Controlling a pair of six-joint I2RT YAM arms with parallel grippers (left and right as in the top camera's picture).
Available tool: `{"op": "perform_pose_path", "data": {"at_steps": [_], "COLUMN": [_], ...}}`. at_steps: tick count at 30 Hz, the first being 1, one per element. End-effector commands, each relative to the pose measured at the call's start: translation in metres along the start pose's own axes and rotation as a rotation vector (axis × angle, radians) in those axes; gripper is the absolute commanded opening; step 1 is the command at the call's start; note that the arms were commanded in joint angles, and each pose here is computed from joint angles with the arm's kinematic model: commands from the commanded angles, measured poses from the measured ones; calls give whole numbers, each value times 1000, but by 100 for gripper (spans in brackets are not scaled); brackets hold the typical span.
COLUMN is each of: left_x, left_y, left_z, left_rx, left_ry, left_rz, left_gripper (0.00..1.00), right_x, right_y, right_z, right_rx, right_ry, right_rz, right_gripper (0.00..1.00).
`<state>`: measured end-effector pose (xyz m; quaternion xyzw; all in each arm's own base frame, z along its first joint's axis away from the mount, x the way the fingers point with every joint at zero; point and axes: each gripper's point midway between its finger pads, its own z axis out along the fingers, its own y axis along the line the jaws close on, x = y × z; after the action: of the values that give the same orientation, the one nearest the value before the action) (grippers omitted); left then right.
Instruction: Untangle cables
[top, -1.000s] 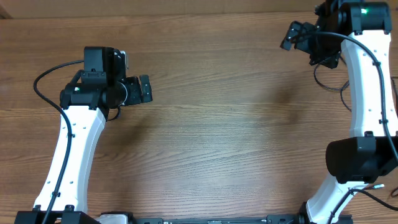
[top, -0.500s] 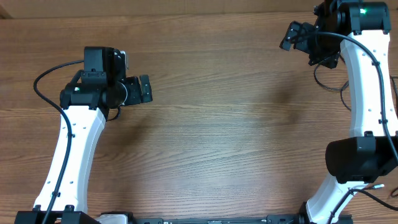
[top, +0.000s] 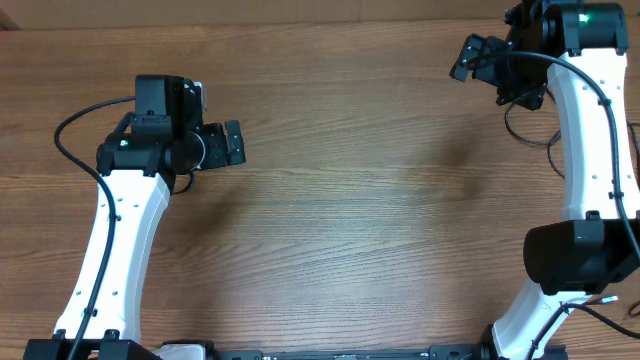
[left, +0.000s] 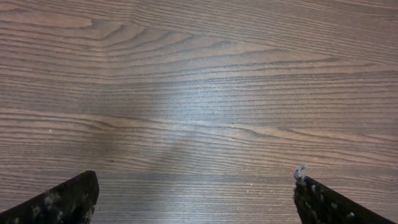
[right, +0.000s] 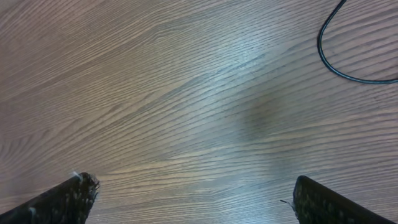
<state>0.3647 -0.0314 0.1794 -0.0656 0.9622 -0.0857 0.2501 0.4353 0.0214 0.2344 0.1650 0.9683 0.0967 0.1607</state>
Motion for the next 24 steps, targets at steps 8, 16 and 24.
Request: {"op": "perform_pose_path", "data": {"at_steps": [8,16,24], "left_x": [13,8,31], "left_y": [-27,-51,-44], "left_z": [-4,0,16], "left_rx": [37,90,153], "left_ry": [31,-47,-268], "left_rz": [85,142,151], "left_gripper": [100,100,100], "right_x": [-1,-1,-1], "right_y": [1,1,1], "right_z": [-4,-4,-4], "right_rx": [-2,-2,-2], "right_ry": [-11,-11,-11], "right_rz": [-3,-3,-3], "right_gripper": [100,100,100]}}
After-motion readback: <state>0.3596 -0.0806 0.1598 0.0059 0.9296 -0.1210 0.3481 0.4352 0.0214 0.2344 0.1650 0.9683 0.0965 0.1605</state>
